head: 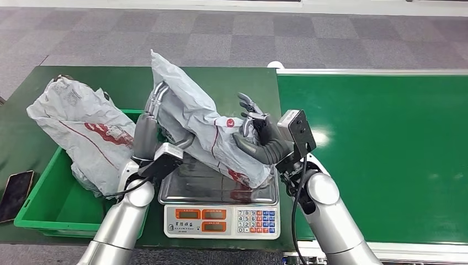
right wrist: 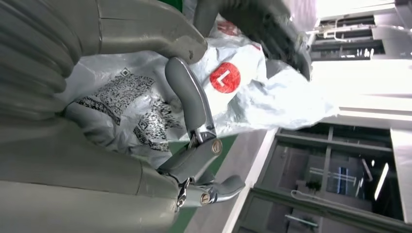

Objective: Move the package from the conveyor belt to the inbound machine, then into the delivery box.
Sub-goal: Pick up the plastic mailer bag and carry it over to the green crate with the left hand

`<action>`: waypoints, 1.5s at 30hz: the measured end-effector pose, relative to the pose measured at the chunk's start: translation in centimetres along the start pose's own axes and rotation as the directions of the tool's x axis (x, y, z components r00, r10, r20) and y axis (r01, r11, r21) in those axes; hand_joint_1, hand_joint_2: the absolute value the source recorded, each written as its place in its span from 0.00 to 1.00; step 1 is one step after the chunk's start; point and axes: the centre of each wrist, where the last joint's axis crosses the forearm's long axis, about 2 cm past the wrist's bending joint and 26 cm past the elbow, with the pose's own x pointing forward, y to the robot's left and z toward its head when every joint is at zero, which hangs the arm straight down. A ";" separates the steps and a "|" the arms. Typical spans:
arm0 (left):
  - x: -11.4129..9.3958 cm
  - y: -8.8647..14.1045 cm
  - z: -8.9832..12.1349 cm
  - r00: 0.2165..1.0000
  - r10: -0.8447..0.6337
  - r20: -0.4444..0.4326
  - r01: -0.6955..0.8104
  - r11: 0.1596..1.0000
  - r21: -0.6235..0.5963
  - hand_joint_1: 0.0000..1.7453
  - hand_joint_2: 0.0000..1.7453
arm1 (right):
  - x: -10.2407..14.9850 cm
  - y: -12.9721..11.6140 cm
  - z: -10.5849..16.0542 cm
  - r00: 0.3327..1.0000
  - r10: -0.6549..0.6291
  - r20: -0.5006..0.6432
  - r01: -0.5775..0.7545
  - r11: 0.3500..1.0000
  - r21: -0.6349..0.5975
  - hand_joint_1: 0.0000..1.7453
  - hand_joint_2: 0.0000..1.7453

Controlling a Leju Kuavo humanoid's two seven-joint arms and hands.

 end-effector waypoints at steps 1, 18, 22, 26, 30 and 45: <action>-0.1 -0.1 -0.5 0.999 -0.033 0.016 0.033 0.999 -0.033 0.00 1.00 | 0.0 0.0 0.0 1.000 -0.002 -0.003 0.002 1.000 0.003 0.00 1.00; -1.0 -6.4 -4.6 0.896 -0.159 0.414 0.438 0.475 -0.764 0.00 1.00 | -0.5 -0.7 -0.1 0.998 -0.056 0.008 0.056 0.998 0.028 0.00 1.00; -0.9 -6.7 -5.0 0.883 -0.163 0.439 0.465 0.425 -0.777 0.00 1.00 | -0.5 -0.7 -0.1 0.998 -0.057 0.009 0.056 0.998 0.029 0.00 1.00; -0.9 -6.8 -5.3 0.881 -0.154 0.448 0.472 0.377 -0.797 1.00 1.00 | -0.5 -0.7 -0.1 0.998 -0.058 0.010 0.058 0.998 0.026 0.00 1.00; -0.7 -7.4 -5.0 0.890 -0.136 0.436 0.455 0.340 -0.823 1.00 1.00 | -0.5 -0.8 -0.1 0.998 -0.063 0.011 0.063 0.998 0.020 0.00 1.00; -0.6 -8.1 -4.0 0.917 -0.127 0.377 0.395 0.403 -0.825 1.00 1.00 | -0.8 -1.1 0.6 0.998 -0.063 -0.005 0.063 0.998 -0.001 0.00 1.00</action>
